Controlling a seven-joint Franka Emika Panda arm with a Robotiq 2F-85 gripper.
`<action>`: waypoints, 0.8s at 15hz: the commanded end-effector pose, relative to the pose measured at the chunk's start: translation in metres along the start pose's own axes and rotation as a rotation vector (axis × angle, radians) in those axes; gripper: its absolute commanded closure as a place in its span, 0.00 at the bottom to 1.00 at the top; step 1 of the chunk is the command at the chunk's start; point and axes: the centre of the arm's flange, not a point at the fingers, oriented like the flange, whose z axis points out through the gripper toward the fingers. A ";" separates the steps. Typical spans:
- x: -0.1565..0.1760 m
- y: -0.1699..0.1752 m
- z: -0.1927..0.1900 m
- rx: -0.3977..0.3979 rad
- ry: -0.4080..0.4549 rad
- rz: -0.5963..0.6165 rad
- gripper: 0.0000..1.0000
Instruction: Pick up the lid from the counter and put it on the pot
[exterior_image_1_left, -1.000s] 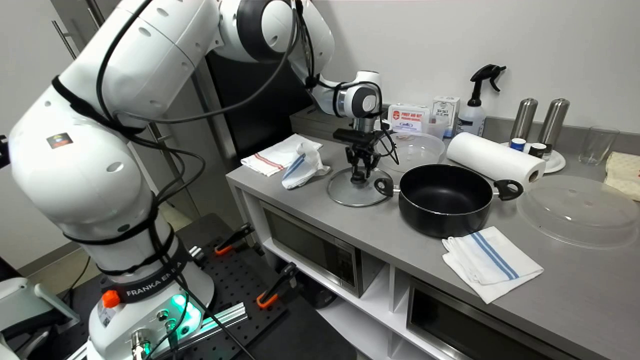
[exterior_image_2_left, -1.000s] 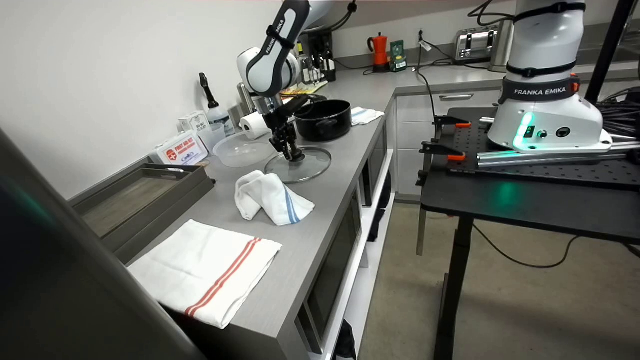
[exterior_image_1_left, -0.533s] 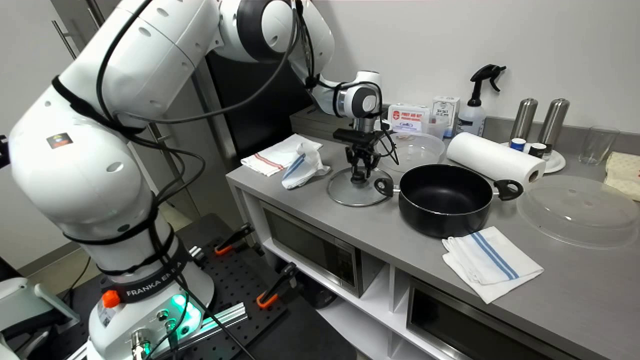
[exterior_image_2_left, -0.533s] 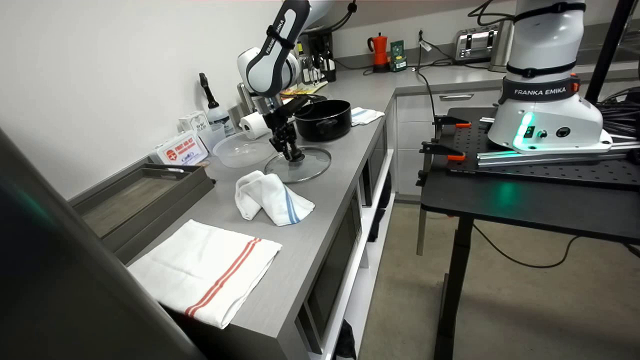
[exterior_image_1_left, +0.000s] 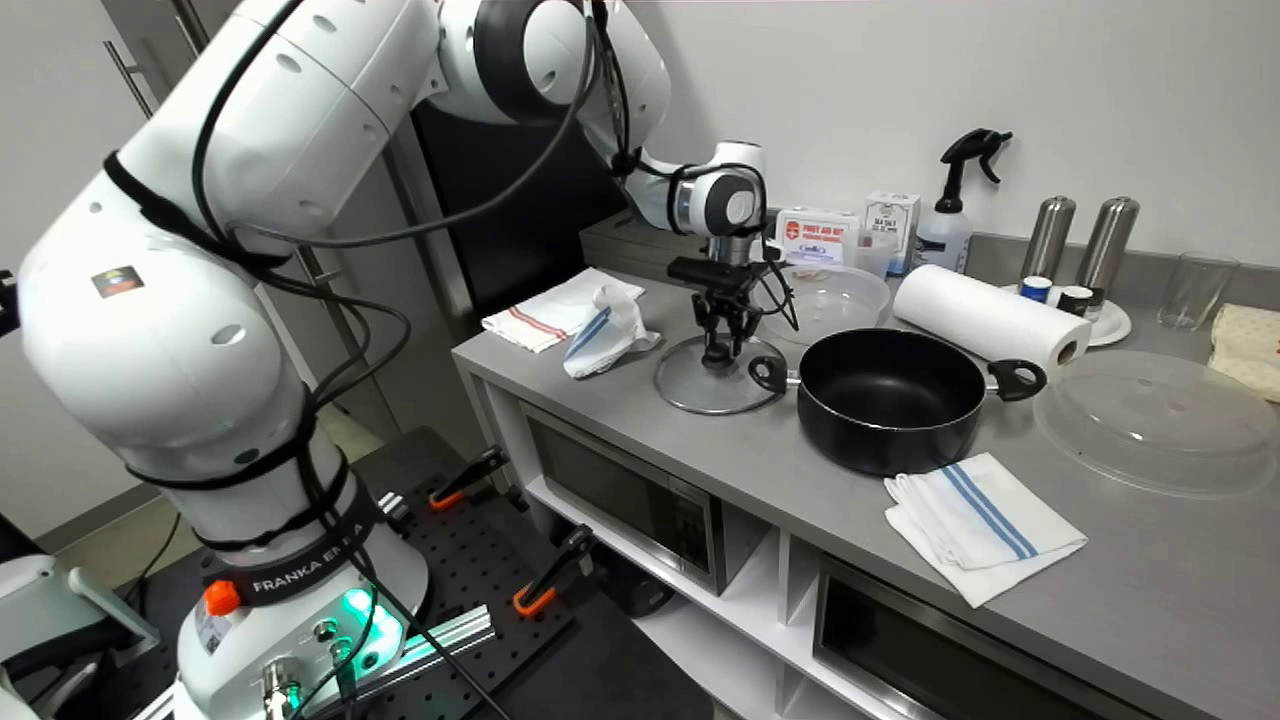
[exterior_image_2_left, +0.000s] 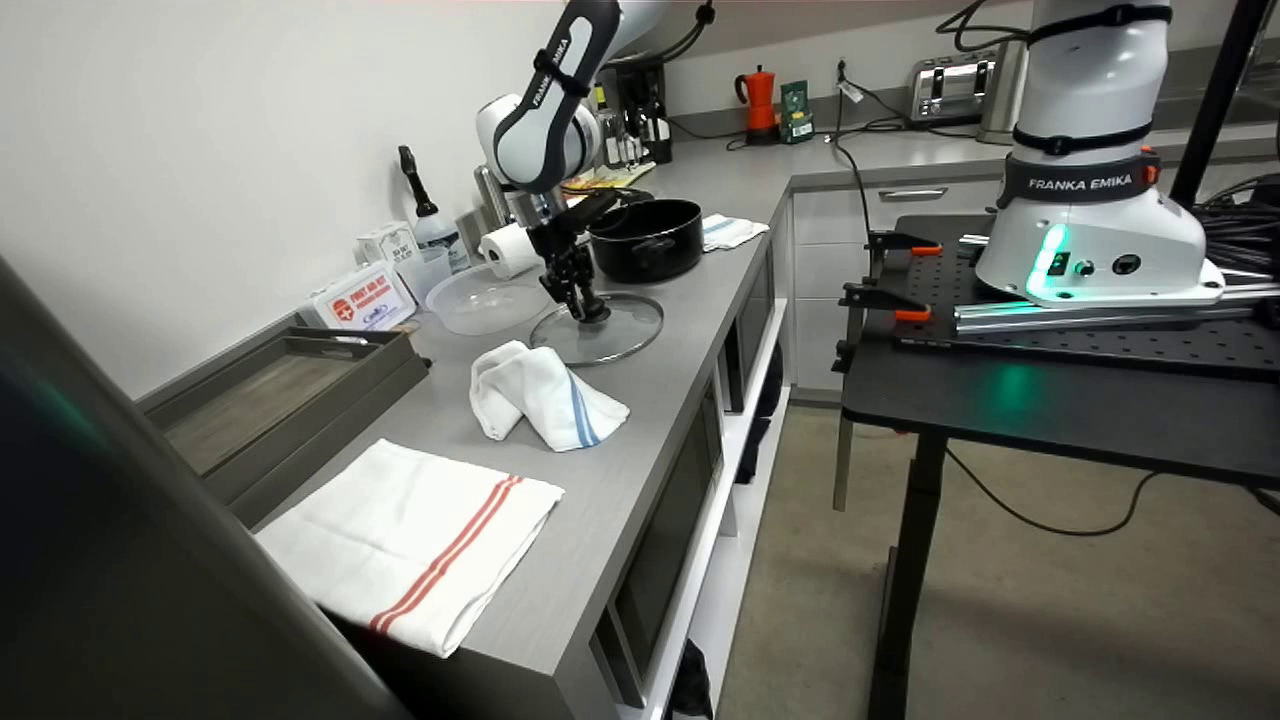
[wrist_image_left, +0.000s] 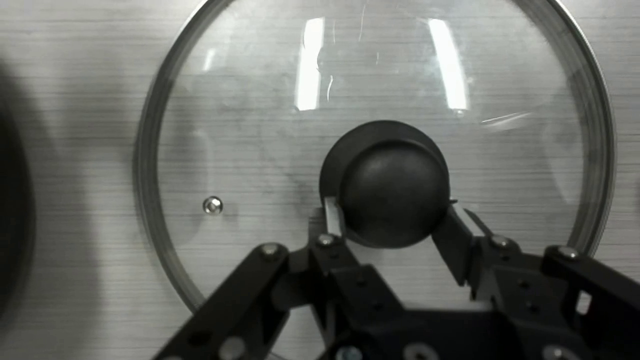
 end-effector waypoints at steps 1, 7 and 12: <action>-0.015 0.005 -0.006 0.025 0.000 -0.008 0.46; -0.025 0.016 -0.001 0.026 -0.014 0.006 0.09; -0.027 0.021 0.003 0.028 -0.023 0.009 0.40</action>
